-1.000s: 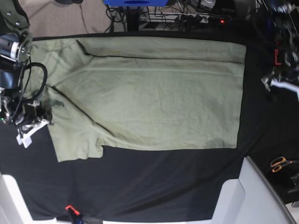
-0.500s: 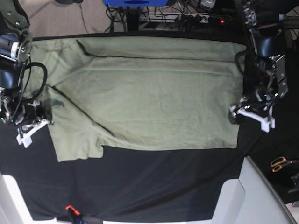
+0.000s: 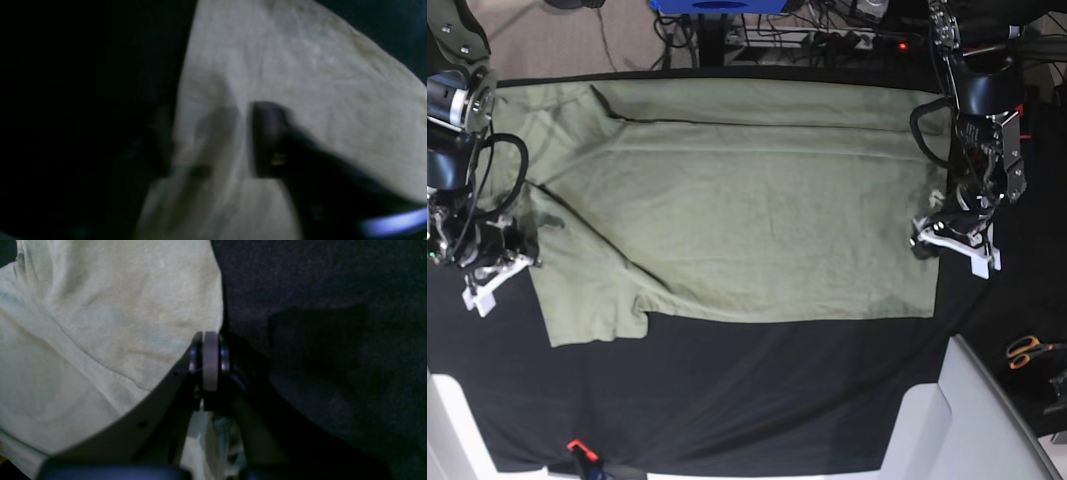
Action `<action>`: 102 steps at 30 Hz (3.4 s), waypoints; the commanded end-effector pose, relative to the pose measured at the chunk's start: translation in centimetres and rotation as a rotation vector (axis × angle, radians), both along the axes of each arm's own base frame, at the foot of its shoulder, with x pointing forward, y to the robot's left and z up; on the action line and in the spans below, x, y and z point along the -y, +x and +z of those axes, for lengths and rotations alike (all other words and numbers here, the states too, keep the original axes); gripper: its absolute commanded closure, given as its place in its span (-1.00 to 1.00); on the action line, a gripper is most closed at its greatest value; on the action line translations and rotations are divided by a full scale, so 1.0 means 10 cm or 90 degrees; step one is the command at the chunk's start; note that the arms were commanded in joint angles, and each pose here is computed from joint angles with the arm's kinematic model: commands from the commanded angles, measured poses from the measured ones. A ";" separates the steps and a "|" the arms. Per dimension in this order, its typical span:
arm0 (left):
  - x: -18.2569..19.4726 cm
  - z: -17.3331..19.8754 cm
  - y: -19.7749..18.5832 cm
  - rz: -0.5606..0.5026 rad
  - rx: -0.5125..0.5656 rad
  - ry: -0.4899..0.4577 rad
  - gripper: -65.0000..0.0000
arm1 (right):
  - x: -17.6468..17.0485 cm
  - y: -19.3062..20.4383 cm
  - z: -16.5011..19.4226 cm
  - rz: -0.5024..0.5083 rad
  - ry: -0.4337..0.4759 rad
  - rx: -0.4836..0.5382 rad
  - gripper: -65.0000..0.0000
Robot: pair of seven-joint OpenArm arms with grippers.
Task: Fold the T-shirt properly
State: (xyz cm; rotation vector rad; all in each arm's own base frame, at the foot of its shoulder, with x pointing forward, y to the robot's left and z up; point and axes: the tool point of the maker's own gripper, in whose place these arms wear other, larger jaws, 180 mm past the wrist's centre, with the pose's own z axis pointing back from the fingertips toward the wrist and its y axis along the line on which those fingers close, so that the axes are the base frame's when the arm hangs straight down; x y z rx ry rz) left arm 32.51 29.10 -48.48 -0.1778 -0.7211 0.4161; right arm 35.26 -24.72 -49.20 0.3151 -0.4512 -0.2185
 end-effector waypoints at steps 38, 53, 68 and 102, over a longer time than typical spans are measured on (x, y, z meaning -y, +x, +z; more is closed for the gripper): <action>-0.81 0.73 -0.55 0.039 0.012 0.108 0.06 | 0.09 0.07 0.09 -0.003 -0.008 0.021 1.00; -0.65 0.69 0.32 0.021 0.035 0.050 -0.53 | 0.09 0.08 0.10 -0.004 -0.008 0.024 1.00; -0.47 0.25 0.38 0.011 0.009 0.043 -0.05 | 0.11 0.08 0.10 -0.005 -0.010 0.025 1.00; -0.23 0.05 0.51 0.014 -0.009 0.036 -0.06 | 0.11 0.11 0.12 -0.005 -0.009 0.029 1.00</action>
